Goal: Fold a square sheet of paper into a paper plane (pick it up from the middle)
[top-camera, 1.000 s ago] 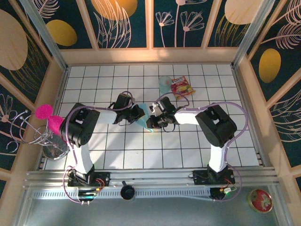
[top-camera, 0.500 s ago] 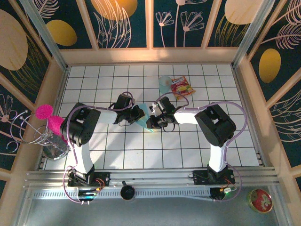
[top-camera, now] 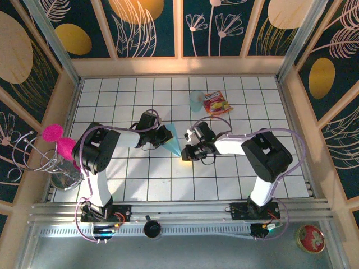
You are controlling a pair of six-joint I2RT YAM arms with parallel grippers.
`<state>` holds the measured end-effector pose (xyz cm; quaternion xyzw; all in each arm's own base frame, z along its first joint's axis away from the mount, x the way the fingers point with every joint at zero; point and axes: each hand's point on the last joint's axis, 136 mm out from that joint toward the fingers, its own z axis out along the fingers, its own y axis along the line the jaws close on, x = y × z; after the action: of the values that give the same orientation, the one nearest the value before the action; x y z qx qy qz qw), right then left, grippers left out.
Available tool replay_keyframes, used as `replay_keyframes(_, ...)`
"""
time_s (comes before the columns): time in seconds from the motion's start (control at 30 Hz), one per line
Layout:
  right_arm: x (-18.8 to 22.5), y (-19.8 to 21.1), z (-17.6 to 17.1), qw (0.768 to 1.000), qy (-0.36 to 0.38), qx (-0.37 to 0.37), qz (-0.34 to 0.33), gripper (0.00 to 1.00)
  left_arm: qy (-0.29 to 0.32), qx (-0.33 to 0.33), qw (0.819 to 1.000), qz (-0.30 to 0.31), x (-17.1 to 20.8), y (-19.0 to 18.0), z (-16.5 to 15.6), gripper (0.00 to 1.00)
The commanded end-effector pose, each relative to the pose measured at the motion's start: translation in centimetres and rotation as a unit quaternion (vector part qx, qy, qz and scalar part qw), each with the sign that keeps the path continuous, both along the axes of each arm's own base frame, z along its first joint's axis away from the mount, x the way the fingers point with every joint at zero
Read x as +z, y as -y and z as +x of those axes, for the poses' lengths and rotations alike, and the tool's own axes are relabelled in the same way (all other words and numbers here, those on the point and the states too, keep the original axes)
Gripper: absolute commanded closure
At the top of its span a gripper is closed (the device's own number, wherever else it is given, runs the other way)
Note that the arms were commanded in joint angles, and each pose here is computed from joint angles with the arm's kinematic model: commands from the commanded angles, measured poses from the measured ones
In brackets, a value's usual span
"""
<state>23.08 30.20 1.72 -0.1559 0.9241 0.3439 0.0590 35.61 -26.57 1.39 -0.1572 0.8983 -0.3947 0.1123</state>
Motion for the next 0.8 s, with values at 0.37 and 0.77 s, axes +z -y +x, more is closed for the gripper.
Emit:
replay_keyframes(0.37, 4.1, -2.7, 5.1, 0.995, 0.085, -0.038, 0.022, 0.95, -0.019, -0.007, 1.0, 0.02, -1.7, -0.8, -0.9, 0.92)
replay_keyframes(0.77, 0.2, -2.3, 4.9, 0.998, 0.051, -0.045, -0.019, 0.96, 0.027, -0.029, 0.999, -0.021, 1.5, 0.5, 0.0, 0.9)
